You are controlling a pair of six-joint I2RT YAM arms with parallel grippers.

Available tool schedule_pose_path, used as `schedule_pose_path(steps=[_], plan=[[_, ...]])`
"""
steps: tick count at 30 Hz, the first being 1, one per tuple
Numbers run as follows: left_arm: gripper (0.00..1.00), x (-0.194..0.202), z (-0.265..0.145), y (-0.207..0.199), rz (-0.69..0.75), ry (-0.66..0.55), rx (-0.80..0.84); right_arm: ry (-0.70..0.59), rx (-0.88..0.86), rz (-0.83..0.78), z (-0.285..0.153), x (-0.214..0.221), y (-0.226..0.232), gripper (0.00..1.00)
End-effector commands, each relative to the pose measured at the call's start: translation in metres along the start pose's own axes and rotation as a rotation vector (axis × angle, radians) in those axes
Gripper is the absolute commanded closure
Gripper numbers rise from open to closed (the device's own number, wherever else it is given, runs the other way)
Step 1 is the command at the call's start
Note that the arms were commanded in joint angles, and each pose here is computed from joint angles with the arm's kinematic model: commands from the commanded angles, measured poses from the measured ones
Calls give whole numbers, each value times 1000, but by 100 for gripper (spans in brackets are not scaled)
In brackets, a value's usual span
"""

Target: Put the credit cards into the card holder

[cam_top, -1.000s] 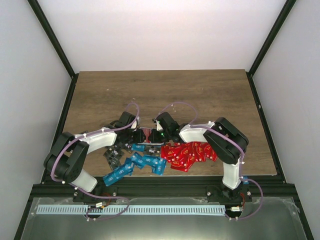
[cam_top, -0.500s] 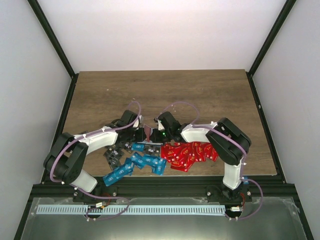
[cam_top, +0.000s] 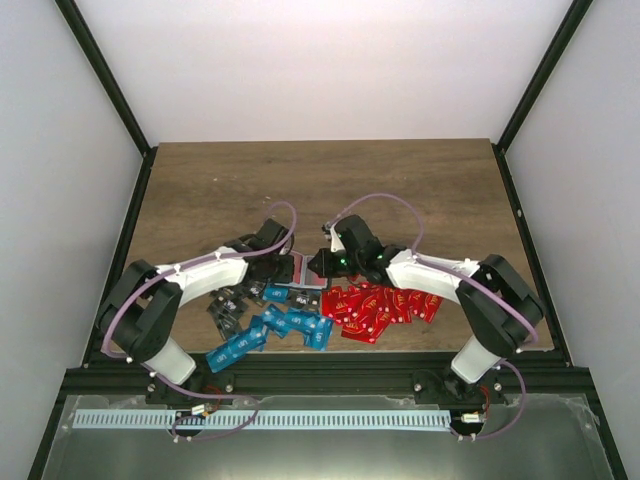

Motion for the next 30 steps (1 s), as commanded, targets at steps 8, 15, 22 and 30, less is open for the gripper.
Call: schedule_pose_path(steps=[8,15,22,30], plan=[[71,-8,-2,-12,44,6,-91,-35,36,7,-21,0,-13,93],[69,-25,-8,-39,89,-32,-74,-124,81,36,-50,-9,-25,89],[64,-31,13,-101,184,-10,52,-210,135,88,-93,-12,-53,84],[49,-32,-5,-161,220,-66,338,-319,172,106,-141,-11,-60,79]])
Point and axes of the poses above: each gripper's point midway between its finger pads, its own z axis out along the fingers, its own y axis along the line the jaws close on, x = y × z, the point moved 1 cm from there along -z, back along the fingers, and after that the axes turned 15 degrees about z, right-handed, at the moved point
